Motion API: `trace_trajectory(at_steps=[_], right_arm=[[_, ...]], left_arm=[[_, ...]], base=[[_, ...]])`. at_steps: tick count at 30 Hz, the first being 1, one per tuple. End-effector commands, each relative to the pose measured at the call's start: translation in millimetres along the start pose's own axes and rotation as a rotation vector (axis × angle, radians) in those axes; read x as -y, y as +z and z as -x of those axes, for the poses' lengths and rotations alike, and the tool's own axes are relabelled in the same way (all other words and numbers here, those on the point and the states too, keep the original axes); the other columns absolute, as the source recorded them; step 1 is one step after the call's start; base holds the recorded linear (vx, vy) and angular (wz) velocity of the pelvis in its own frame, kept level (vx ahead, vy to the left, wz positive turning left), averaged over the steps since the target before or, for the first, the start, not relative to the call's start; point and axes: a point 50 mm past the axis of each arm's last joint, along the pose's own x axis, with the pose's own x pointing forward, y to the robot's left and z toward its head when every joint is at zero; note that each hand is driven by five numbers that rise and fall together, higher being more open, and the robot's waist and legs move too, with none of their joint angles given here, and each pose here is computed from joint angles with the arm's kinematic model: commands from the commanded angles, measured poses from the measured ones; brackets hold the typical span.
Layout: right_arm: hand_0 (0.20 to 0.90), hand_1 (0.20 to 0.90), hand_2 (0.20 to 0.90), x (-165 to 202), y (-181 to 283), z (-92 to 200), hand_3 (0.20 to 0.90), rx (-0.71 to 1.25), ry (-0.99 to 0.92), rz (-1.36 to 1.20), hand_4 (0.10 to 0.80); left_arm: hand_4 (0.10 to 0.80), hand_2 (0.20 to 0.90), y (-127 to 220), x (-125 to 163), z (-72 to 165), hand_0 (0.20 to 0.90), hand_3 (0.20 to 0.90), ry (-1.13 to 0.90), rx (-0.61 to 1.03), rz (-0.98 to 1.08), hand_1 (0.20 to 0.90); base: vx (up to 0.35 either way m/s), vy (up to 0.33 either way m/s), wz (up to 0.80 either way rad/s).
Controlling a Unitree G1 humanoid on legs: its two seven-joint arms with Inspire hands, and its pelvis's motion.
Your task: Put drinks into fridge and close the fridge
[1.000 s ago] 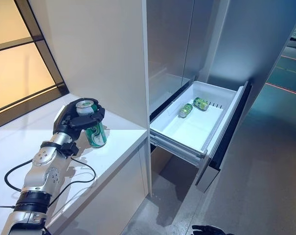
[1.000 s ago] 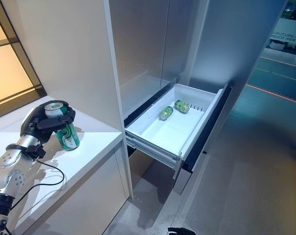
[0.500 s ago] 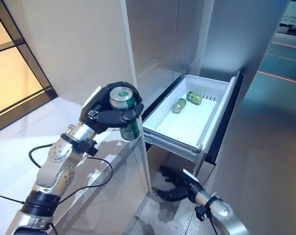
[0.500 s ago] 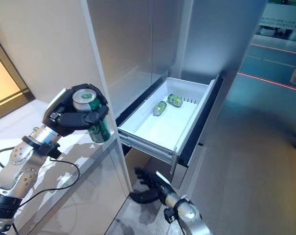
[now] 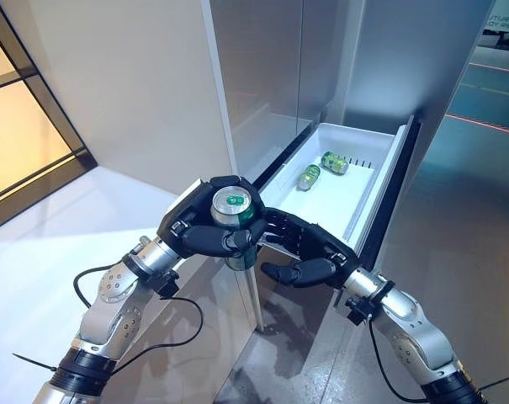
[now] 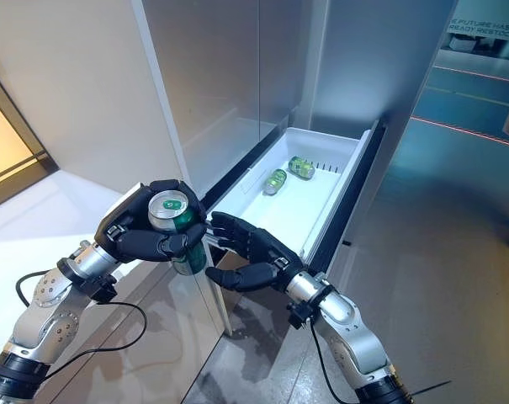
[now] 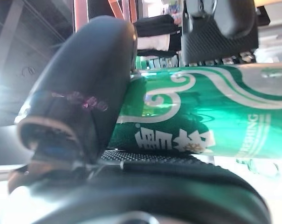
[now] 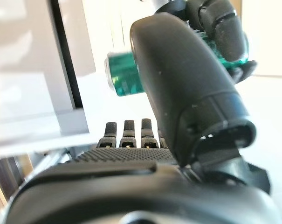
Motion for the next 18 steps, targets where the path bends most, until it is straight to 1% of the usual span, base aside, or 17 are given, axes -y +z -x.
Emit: trace_trajectory(at_steps=[1,7,10,18], right_arm=[[0.900,0.900,0.900,-21.6,57.4,-28.4,0.900,0.254,0.201,0.012,0.800],[0.900,0.900,0.900,-28.6,54.2,-35.2,0.900,0.190,0.259,0.005,0.800],[0.900,0.900,0.900,-29.0,54.0,-37.0,0.900,0.171,0.258,-0.005,0.800],[0.900,0.900,0.900,-35.1,60.1,-43.2,0.900,0.218,0.267,-0.067,0.800]], left_arm=[[0.100,0.300,70.3,9.9,-42.8,0.300,0.200,-0.161,0.352,-0.132,0.300],[0.100,0.300,72.0,16.7,-49.5,0.300,0.200,-0.209,0.365,-0.122,0.300],[0.100,0.300,75.3,19.0,-50.8,0.300,0.200,-0.227,0.382,-0.122,0.300],[0.100,0.300,74.0,31.4,-57.0,0.300,0.200,-0.300,0.391,-0.060,0.300]], base=[[0.000,0.000,0.00],[0.000,0.000,0.00],[0.000,0.000,0.00],[0.000,0.000,0.00]])
